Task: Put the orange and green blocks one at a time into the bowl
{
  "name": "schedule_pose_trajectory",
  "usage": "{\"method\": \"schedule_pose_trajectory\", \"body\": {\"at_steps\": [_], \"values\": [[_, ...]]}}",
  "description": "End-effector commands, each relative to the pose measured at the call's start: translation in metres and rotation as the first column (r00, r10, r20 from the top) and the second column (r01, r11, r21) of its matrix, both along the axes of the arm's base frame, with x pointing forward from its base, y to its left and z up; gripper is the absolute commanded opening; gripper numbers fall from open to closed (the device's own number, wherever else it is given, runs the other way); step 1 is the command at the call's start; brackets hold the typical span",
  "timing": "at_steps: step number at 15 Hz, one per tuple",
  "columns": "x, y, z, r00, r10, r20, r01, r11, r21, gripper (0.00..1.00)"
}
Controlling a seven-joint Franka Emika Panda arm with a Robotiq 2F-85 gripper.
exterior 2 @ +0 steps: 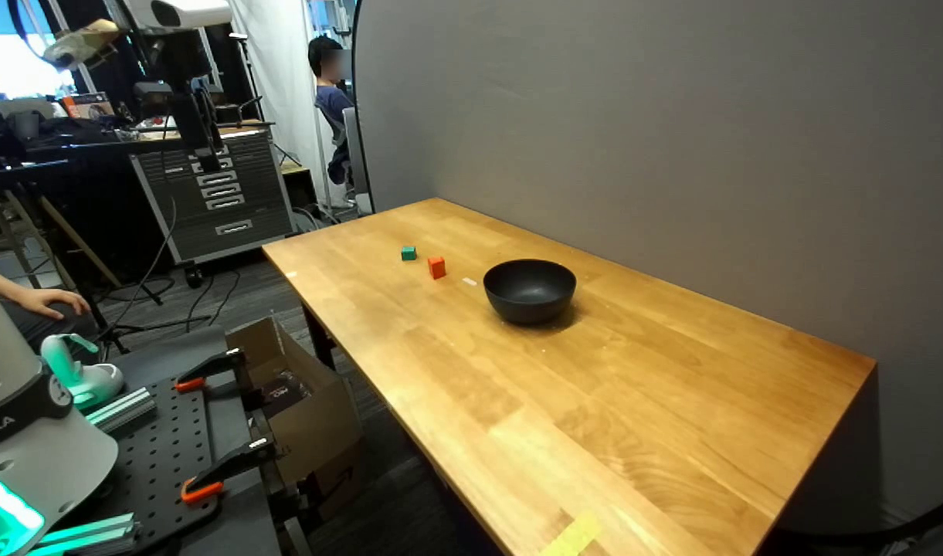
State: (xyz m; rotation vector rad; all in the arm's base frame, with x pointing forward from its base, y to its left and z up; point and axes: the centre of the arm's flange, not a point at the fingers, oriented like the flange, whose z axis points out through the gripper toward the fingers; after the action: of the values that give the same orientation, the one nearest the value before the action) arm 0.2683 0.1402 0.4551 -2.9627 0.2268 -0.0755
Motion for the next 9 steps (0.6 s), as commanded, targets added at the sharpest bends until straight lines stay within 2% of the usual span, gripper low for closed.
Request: {"method": "schedule_pose_trajectory", "body": {"at_steps": [1,3,9], "values": [[0.038,0.008,-0.014,1.000,-0.023,-0.002,0.023,1.000,-0.001,1.00],[0.081,0.022,-0.034,1.000,-0.003,0.005,0.003,1.000,-0.028,1.00],[0.149,0.042,-0.089,0.993,0.097,-0.063,-0.099,0.995,-0.031,1.00]]}}
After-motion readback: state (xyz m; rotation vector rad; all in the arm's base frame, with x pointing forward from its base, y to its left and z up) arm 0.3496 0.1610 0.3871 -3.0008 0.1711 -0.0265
